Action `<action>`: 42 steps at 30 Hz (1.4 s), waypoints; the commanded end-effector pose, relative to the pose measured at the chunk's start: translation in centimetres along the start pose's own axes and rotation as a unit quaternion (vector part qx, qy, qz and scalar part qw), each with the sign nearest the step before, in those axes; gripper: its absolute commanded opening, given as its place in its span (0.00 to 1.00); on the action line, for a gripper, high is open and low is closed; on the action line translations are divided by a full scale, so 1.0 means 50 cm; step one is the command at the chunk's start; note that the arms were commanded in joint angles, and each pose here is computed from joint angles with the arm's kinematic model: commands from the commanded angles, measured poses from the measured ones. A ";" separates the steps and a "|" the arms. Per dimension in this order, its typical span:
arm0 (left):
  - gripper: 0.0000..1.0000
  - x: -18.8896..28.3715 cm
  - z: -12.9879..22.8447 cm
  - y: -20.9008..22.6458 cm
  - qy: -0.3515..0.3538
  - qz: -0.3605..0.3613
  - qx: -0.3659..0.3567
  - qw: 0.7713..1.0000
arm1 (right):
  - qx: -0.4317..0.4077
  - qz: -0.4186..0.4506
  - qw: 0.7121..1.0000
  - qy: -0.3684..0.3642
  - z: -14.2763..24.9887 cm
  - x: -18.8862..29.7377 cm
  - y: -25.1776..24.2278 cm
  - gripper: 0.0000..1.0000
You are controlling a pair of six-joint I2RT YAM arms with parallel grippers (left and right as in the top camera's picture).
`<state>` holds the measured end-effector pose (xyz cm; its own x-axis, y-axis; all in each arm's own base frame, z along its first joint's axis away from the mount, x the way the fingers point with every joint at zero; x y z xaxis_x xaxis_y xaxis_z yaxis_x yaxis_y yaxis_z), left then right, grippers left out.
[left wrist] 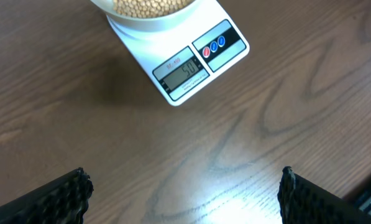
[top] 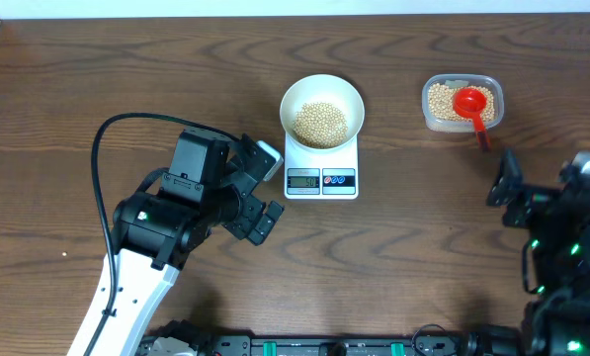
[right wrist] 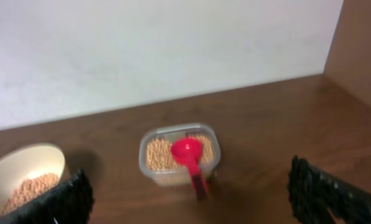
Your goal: Scoop item into bowl and weigh 50g on scale
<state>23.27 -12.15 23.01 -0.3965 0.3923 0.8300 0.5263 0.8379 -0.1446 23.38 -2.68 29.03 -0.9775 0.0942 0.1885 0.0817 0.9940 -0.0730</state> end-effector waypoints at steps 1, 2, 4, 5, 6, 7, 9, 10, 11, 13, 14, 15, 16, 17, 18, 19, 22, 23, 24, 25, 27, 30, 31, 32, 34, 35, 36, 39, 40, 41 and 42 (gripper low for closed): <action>0.98 -0.005 0.004 -0.001 0.005 0.001 0.004 1.000 | 0.043 0.007 0.999 -0.022 0.049 0.010 0.003 0.99; 0.98 -0.005 0.004 -0.001 0.005 0.001 0.004 1.000 | 0.053 0.007 0.998 -0.031 0.062 0.013 0.006 0.99; 0.98 -0.005 0.004 -0.001 0.005 0.002 0.004 1.000 | 0.070 0.005 0.997 -0.044 0.084 0.017 0.012 0.99; 0.98 -0.005 0.004 -0.001 0.005 0.001 0.004 1.000 | 0.078 0.004 0.996 -0.051 0.095 0.019 0.015 0.99; 0.98 -0.005 0.004 -0.001 0.005 0.001 0.004 1.000 | 0.081 0.003 0.995 -0.056 0.104 0.019 0.017 0.99; 0.98 -0.005 0.004 -0.001 0.005 0.001 0.004 1.000 | 0.081 0.001 0.995 -0.060 0.114 0.020 0.020 0.99; 0.98 -0.005 0.004 -0.001 0.005 0.001 0.004 1.000 | 0.081 -0.002 0.995 -0.065 0.132 0.019 0.025 0.99; 0.98 -0.005 0.004 -0.001 0.005 0.001 0.004 1.000 | 0.081 -0.004 0.994 -0.067 0.140 0.018 0.027 0.99; 0.98 -0.005 0.004 -0.001 0.005 0.001 0.004 1.000 | 0.081 -0.006 0.994 -0.068 0.148 0.017 0.030 0.99; 0.98 -0.005 0.004 -0.001 0.005 0.001 0.004 1.000 | 0.082 -0.010 0.994 -0.066 0.167 0.014 0.035 0.99; 0.98 -0.005 0.004 -0.001 0.005 0.001 0.004 1.000 | 0.082 -0.013 0.994 -0.064 0.176 0.012 0.037 0.99; 0.98 -0.005 0.004 -0.001 0.005 0.001 0.004 1.000 | 0.082 -0.016 0.995 -0.061 0.185 0.010 0.040 0.99; 0.98 -0.005 0.004 -0.001 0.005 0.001 0.004 1.000 | 0.083 -0.018 0.995 -0.060 0.193 0.008 0.042 0.99; 0.98 -0.005 0.004 -0.001 0.005 0.001 0.004 1.000 | 0.083 -0.019 0.995 -0.059 0.199 0.006 0.044 0.99; 0.98 -0.005 0.004 -0.001 0.005 0.001 0.004 1.000 | 0.083 -0.021 0.995 -0.058 0.206 0.004 0.045 0.99; 0.98 -0.005 0.004 -0.001 0.005 0.001 0.004 1.000 | 0.083 -0.023 0.995 -0.056 0.214 0.002 0.047 0.99; 0.98 -0.005 0.004 -0.001 0.005 0.001 0.004 1.000 | 0.084 -0.026 0.995 -0.052 0.236 -0.003 0.051 0.99; 0.98 -0.005 0.004 -0.001 0.005 0.001 0.004 1.000 | 0.083 -0.026 0.995 -0.049 0.245 -0.005 0.051 0.99; 0.98 -0.005 0.004 -0.001 0.005 0.001 0.004 1.000 | 0.081 -0.026 0.995 -0.047 0.253 -0.006 0.052 0.99; 0.98 -0.005 0.004 -0.001 0.005 0.002 0.004 1.000 | 0.080 -0.027 0.995 -0.046 0.262 -0.008 0.053 0.99; 0.98 -0.005 0.004 -0.001 0.005 0.001 0.004 1.000 | 0.079 -0.026 0.995 -0.052 0.262 -0.008 0.053 0.99; 0.98 -0.005 0.004 -0.001 0.005 0.002 0.004 1.000 | 0.080 -0.026 0.995 -0.052 0.263 -0.008 0.053 0.99; 0.98 -0.005 0.004 -0.001 0.005 0.001 0.004 1.000 | 0.077 -0.028 0.995 -0.052 0.263 -0.008 0.054 0.99; 0.98 -0.005 0.004 -0.001 0.005 0.001 0.004 1.000 | 0.075 -0.029 0.995 -0.052 0.263 -0.008 0.055 0.99; 0.98 -0.005 0.004 -0.001 0.005 0.002 0.004 1.000 | 0.073 -0.033 0.995 -0.052 0.262 -0.008 0.058 0.99; 0.98 -0.005 0.004 -0.001 0.005 0.001 0.004 1.000 | 0.074 -0.035 0.995 -0.053 0.262 -0.008 0.060 0.99; 0.98 -0.005 0.004 -0.001 0.005 0.001 0.004 1.000 | 0.074 -0.037 0.995 -0.053 0.262 -0.008 0.062 0.99; 0.98 -0.005 0.004 -0.001 0.005 0.001 0.004 1.000 | 0.074 -0.037 0.995 -0.054 0.261 -0.008 0.062 0.99; 0.98 -0.005 0.004 -0.001 0.005 0.001 0.004 1.000 | 0.074 -0.037 0.995 -0.054 0.261 -0.008 0.062 0.99; 0.98 -0.005 0.004 -0.001 0.005 0.002 0.004 1.000 | 0.074 -0.037 0.995 -0.054 0.262 -0.008 0.062 0.99; 0.98 -0.005 0.004 -0.001 0.005 0.001 0.004 1.000 | 0.074 -0.037 0.995 -0.054 0.261 -0.008 0.062 0.99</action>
<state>23.28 -12.15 23.02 -0.3968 0.3924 0.8298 0.5263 0.8379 -0.1445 21.48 -0.49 16.01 -0.9951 0.0112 0.0980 -0.0100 0.9770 -0.2130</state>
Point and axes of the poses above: each gripper's point midway between its finger pads, its own x axis back along the fingers, its own y axis along the line the jaws close on, z = x × y, the point moved 3 cm from there along x, back along the fingers, and after that the axes turned 10 degrees about x, right-handed, at the moved point
